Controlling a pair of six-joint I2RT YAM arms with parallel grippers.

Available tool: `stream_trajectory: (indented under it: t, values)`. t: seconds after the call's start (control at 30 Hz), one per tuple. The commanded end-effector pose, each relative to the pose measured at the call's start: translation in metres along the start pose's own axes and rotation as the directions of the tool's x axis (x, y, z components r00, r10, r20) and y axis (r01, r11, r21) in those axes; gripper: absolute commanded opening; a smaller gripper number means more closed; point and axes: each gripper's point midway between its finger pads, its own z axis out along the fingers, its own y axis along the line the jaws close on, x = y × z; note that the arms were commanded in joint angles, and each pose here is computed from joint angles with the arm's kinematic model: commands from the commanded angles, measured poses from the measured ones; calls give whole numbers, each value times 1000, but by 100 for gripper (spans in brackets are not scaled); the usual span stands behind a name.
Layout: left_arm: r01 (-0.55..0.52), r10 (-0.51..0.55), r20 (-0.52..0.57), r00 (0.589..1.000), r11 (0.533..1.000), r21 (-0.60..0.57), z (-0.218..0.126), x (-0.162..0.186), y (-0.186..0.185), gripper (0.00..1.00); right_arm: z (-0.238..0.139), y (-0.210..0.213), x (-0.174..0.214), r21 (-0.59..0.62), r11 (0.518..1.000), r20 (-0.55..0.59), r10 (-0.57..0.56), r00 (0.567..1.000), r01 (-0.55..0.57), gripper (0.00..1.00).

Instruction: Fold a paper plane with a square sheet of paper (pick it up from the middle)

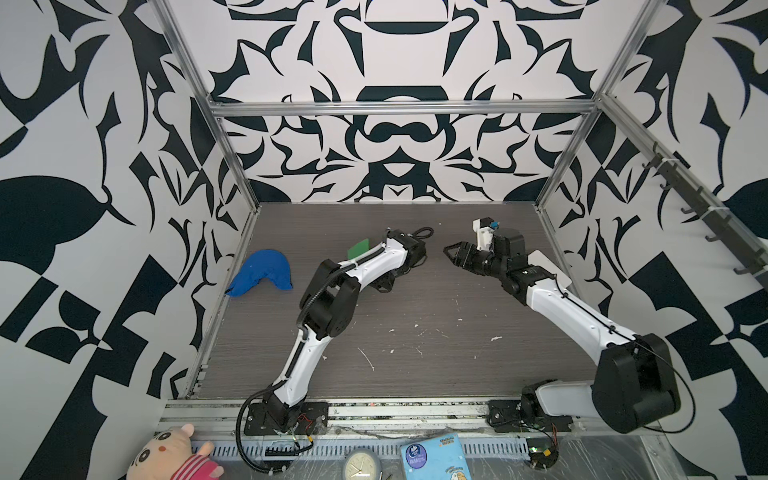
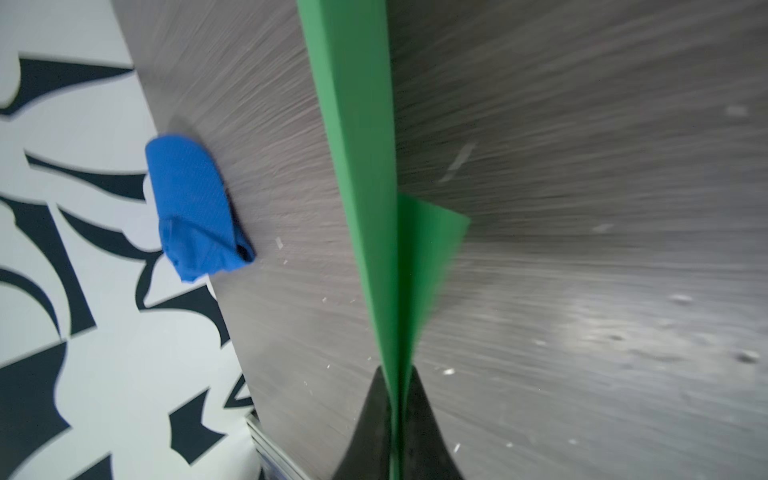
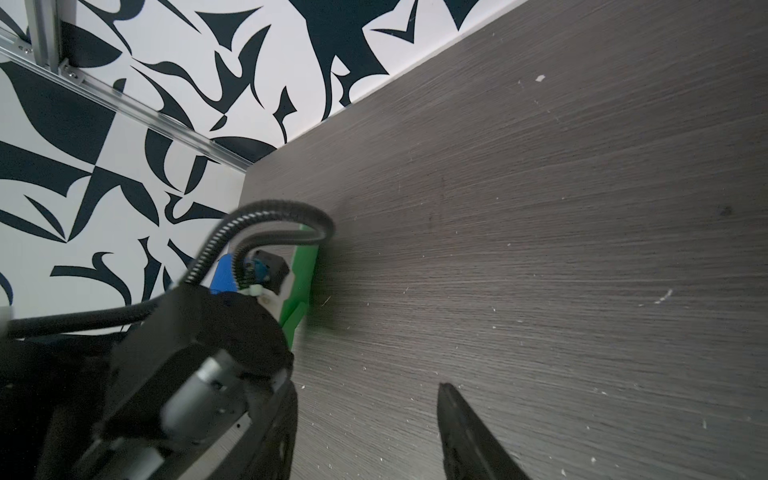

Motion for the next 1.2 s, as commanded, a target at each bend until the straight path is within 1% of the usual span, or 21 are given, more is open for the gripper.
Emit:
stream_trajectory:
  t: [0.0,0.1,0.23,0.3,0.4,0.5,0.57,0.6,0.67,0.73,0.8,0.83,0.9,0.93,0.97,1.0,1.03,1.07,1.17]
  values:
    - [-69,69,-36,997,998,-1,-7,7,-7,17,-11,6,-12,-13,1000,54,-21,998,21,57]
    - [-42,44,-20,999,994,100,-14,1,-23,27,-12,1,-11,-2,1000,54,-7,999,7,57]
    - [-13,7,25,1000,971,238,-33,-4,-32,42,-9,-5,-6,11,1000,40,9,999,-9,57]
    - [1,-16,46,999,950,313,-46,-4,-34,49,-5,-9,-3,18,1000,26,15,1000,-16,56]
    - [30,-68,70,995,895,446,-64,-6,-35,58,2,-14,1,29,999,-1,22,1000,-22,55]
    - [68,-153,91,984,796,602,-86,-9,-29,71,13,-17,7,30,999,-40,38,999,-36,53]
    - [118,-249,94,964,716,688,-96,-12,-13,76,23,-13,14,23,999,-77,35,996,-33,50]
    - [149,-293,80,953,681,717,-95,-12,-6,77,30,-10,19,20,999,-96,28,995,-26,49]
    - [241,-420,37,907,589,772,-90,-16,21,78,45,3,33,4,1000,-142,3,990,-2,47]
    - [315,-504,-18,863,511,799,-73,-11,43,79,60,17,45,-18,1000,-177,-23,984,20,47]
    - [365,-569,-69,819,425,828,-57,-6,59,81,76,34,60,-51,998,-214,-50,976,40,46]
    - [392,-602,-105,791,368,843,-49,-4,68,81,85,43,67,-68,997,-234,-62,970,47,46]
    - [417,-639,-184,747,235,878,-38,0,77,82,105,58,84,-97,993,-281,-85,956,60,44]
    - [432,-653,-220,725,182,883,-32,0,81,82,113,66,91,-113,991,-296,-98,950,67,43]
    - [437,-656,-255,710,127,890,-29,1,81,81,122,73,97,-125,989,-309,-112,944,76,42]
    - [428,-653,-276,705,82,900,-28,1,79,80,130,79,101,-130,988,-319,-120,940,82,41]
    - [427,-651,-290,701,58,902,-26,1,77,79,137,83,104,-135,987,-326,-126,937,85,40]
    - [432,-650,-303,697,43,901,-23,1,74,78,145,87,107,-141,986,-334,-129,934,86,39]
    - [453,-636,-335,695,26,891,-13,5,65,73,165,89,116,-140,986,-358,-137,924,92,37]
